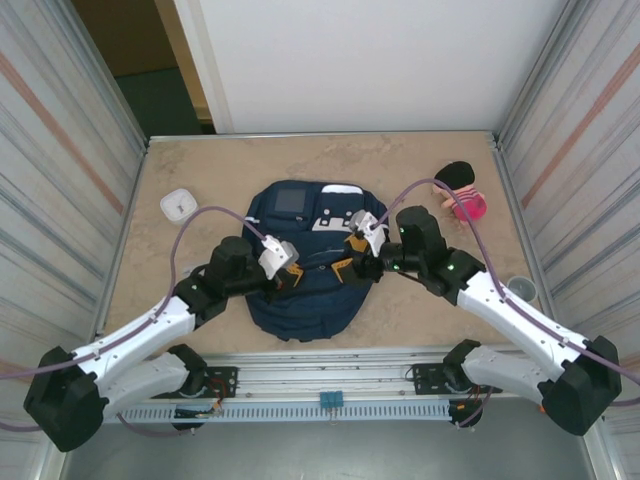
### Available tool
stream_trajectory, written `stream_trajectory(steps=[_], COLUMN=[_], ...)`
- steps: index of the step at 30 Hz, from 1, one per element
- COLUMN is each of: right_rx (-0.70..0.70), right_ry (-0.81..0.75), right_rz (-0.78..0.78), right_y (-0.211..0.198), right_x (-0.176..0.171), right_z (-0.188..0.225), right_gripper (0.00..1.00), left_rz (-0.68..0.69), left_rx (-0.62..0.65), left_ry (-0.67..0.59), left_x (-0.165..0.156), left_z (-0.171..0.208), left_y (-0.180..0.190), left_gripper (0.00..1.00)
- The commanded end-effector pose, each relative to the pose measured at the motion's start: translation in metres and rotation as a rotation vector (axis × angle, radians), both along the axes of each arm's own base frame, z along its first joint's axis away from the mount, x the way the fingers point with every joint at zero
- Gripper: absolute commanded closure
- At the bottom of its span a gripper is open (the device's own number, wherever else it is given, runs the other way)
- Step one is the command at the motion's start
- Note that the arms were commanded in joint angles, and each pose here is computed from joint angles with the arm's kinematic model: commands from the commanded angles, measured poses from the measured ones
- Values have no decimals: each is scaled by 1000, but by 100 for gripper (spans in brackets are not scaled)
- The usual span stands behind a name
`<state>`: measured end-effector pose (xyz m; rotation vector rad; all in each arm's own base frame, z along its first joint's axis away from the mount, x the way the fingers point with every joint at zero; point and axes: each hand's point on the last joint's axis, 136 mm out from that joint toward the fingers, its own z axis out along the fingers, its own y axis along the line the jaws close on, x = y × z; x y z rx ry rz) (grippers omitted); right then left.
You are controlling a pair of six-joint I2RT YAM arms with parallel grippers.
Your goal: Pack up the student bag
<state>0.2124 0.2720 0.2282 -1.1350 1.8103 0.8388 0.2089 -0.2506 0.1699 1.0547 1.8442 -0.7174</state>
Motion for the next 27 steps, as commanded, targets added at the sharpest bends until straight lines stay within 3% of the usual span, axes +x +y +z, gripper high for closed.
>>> stream_trajectory(steps=[1, 7, 9, 12, 17, 22, 27], right_rx=[-134, -166, -160, -173, -175, -88, -21], right_ry=[-204, -168, -157, -112, -91, -100, -97], right_rz=[204, 338, 373, 413, 399, 400, 392], right_y=[5, 30, 36, 39, 30, 29, 32], right_x=[-2, 6, 6, 2, -1, -10, -11], right_z=[-17, -32, -35, -40, -40, -24, -11], right_gripper=[33, 36, 43, 61, 97, 100, 100], left_rz=[-61, -68, -72, -31, 134, 110, 155], left_rx=[-91, -81, -75, -64, -71, -191, -295], left_ry=[-144, -158, -156, -141, -55, 109, 332], left_x=[-2, -1, -1, 4, 21, 3, -13], left_z=[45, 46, 46, 46, 50, 71, 75], left_y=[-8, -7, -7, -3, 10, 3, 5], left_gripper=[100, 100, 100, 99, 75, 44, 33])
